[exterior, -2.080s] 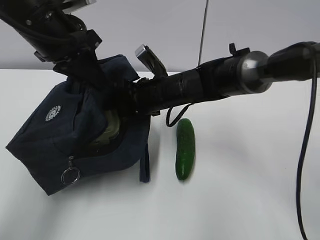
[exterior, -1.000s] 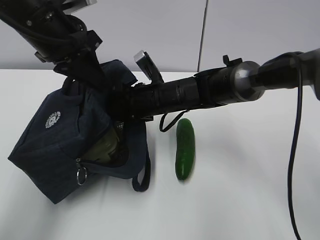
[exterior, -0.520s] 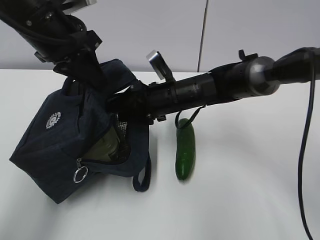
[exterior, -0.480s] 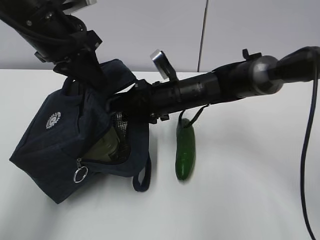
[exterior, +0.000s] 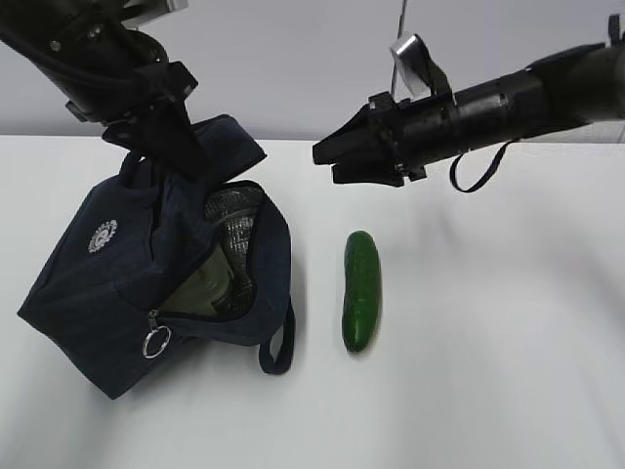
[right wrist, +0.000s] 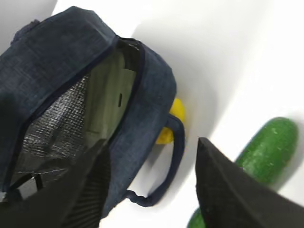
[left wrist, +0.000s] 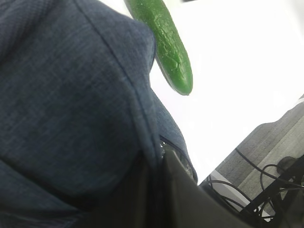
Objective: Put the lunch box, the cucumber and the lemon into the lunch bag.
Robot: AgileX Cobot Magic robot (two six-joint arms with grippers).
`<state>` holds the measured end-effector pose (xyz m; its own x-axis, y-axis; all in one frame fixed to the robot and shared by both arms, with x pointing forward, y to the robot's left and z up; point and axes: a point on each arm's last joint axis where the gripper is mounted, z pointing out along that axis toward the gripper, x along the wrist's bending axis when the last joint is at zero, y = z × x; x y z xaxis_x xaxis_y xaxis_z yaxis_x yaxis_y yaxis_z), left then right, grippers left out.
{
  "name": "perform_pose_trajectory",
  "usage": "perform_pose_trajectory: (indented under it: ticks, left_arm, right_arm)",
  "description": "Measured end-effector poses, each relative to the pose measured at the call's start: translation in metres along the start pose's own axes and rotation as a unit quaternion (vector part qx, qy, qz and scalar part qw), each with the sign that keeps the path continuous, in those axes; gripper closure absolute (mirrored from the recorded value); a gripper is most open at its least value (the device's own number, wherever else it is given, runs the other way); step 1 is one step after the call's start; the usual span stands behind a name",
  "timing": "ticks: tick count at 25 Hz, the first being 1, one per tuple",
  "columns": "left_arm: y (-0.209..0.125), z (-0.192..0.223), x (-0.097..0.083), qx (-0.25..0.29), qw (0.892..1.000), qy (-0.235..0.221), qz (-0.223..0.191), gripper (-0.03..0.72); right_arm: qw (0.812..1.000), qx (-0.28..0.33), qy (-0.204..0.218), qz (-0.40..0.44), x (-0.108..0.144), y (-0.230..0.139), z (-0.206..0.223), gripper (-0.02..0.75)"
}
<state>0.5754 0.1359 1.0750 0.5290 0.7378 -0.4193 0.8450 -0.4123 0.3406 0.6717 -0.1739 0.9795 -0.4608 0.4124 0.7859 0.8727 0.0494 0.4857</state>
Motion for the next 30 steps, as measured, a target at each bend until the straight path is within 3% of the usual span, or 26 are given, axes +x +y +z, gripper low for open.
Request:
perform_pose_trajectory:
  ticks: [8, 14, 22, 25, 30]
  left_arm:
    - [-0.001, 0.0, 0.001, 0.003, 1.0, 0.008, 0.004, 0.677]
    - [-0.001, 0.0, 0.002, 0.006, 1.0, 0.011, 0.005, 0.677]
    - [-0.002, 0.0, 0.004, 0.012, 1.0, 0.02, 0.01, 0.677]
    - [-0.003, 0.0, 0.004, 0.015, 1.0, 0.022, 0.011, 0.677]
    - [-0.003, 0.0, 0.004, 0.018, 1.0, 0.022, 0.011, 0.677]
  right_arm:
    - [0.986, 0.029, -0.162, -0.02, 0.039, 0.007, -0.041, 0.324]
    - [0.971, 0.072, -0.228, -0.01, 0.045, -0.001, -0.043, 0.355]
    - [0.92, 0.161, -0.355, -0.035, 0.06, -0.024, 0.0, 0.358]
    - [0.908, 0.158, -0.387, -0.033, 0.062, -0.026, 0.005, 0.358]
    - [0.905, 0.148, -0.399, -0.004, 0.055, -0.027, 0.009, 0.358]
